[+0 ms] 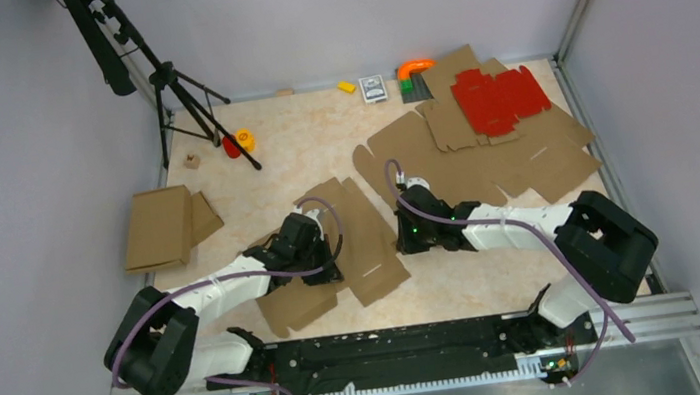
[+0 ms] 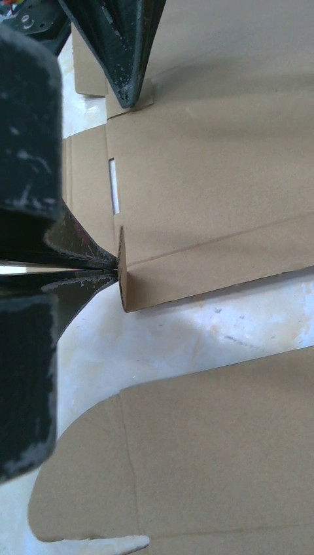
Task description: Fold the paper box
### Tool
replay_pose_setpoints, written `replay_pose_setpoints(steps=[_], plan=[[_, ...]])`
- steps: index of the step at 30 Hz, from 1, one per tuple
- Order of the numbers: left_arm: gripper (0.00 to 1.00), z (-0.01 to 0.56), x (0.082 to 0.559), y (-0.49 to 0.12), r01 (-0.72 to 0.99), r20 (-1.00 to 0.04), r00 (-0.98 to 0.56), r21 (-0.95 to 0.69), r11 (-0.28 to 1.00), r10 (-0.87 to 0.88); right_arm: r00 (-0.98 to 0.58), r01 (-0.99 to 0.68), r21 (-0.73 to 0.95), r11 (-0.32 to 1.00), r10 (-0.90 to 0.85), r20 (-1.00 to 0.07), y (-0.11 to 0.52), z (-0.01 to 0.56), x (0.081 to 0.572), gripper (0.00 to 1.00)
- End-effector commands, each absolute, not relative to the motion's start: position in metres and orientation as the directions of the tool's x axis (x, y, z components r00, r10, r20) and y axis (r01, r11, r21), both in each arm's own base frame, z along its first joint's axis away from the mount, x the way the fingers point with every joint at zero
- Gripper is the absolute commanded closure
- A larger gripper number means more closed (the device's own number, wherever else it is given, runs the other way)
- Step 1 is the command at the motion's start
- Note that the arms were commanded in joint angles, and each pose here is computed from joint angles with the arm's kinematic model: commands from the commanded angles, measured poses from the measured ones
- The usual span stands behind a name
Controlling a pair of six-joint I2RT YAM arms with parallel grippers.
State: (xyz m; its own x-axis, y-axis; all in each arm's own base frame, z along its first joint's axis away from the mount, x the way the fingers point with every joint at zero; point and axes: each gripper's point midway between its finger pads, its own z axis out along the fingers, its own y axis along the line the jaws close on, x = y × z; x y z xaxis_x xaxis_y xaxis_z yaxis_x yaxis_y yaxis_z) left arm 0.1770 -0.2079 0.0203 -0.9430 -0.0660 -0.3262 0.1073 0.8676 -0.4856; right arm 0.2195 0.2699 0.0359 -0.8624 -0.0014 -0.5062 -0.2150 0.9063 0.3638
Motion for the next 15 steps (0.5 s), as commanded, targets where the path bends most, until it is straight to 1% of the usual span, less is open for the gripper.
replay_pose_setpoints(steps=[1,15], plan=[[1.0,0.005,0.165,-0.194,0.098,-0.282,-0.959,-0.418,0.903,-0.026,-0.826,-0.238,0.368,0.899,0.012,-0.564,0.285,0.053,0.242,1.0],[1.0,0.005,0.165,-0.195,0.108,-0.278,-0.961,-0.417,0.902,-0.014,-0.806,-0.263,0.331,0.906,-0.019,-0.591,0.296,0.057,0.259,1.0]])
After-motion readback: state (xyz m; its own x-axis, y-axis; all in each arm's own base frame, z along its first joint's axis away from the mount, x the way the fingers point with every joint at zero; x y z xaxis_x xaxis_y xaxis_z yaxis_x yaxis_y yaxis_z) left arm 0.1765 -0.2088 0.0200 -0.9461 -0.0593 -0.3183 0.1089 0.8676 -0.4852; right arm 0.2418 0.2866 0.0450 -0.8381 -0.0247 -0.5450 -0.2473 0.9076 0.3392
